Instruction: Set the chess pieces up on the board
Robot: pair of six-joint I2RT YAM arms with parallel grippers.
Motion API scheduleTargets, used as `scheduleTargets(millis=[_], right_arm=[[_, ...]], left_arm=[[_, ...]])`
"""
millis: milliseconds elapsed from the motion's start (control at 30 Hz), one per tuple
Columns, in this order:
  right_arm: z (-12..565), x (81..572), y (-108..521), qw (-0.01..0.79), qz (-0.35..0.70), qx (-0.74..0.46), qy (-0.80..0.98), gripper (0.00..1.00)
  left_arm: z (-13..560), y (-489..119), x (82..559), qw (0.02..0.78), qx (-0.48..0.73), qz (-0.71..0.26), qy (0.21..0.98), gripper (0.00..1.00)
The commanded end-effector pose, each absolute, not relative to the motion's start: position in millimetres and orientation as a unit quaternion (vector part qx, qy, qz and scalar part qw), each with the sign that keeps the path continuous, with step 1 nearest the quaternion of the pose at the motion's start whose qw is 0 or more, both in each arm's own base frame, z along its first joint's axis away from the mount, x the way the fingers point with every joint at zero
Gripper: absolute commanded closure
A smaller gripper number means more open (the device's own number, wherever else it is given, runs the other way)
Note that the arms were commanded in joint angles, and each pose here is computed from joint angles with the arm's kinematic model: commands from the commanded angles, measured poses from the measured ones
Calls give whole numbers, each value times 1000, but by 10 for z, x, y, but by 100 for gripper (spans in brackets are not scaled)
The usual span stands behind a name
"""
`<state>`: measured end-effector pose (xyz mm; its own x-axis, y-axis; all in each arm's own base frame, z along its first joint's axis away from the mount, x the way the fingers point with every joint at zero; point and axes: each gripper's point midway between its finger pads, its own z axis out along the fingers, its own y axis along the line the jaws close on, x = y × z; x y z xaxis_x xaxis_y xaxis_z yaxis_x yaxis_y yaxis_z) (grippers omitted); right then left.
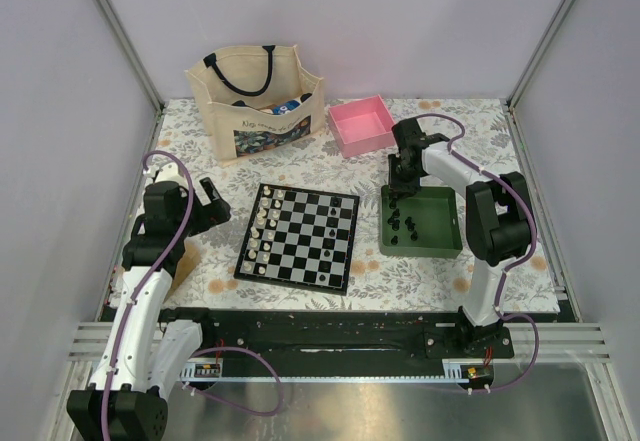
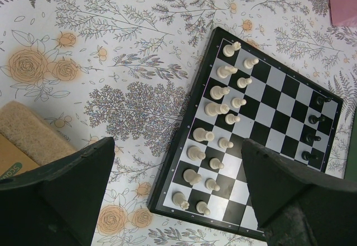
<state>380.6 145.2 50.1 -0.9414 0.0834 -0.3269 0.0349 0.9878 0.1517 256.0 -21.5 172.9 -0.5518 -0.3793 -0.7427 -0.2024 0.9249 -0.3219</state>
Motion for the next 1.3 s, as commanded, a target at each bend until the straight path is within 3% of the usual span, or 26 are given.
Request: scheduleTargets(millis=[0,800,967,1267], right_arm=[[561,3862,1459,179,78,25,981,65],[505,3845,1425,177,68,25,981,66],[509,3845,1422,185,70,26,980,62],[503,3873,1437,193,74,24,978,68]], left_arm=[[1794,-206,2613,457,-167,-99,868,1],[1796,-212,2619,457,-167,-100,868,1],[1793,-216,2616,457,-166,-100,868,1],[1800,-207,2615,458,-166,-98,868,1]])
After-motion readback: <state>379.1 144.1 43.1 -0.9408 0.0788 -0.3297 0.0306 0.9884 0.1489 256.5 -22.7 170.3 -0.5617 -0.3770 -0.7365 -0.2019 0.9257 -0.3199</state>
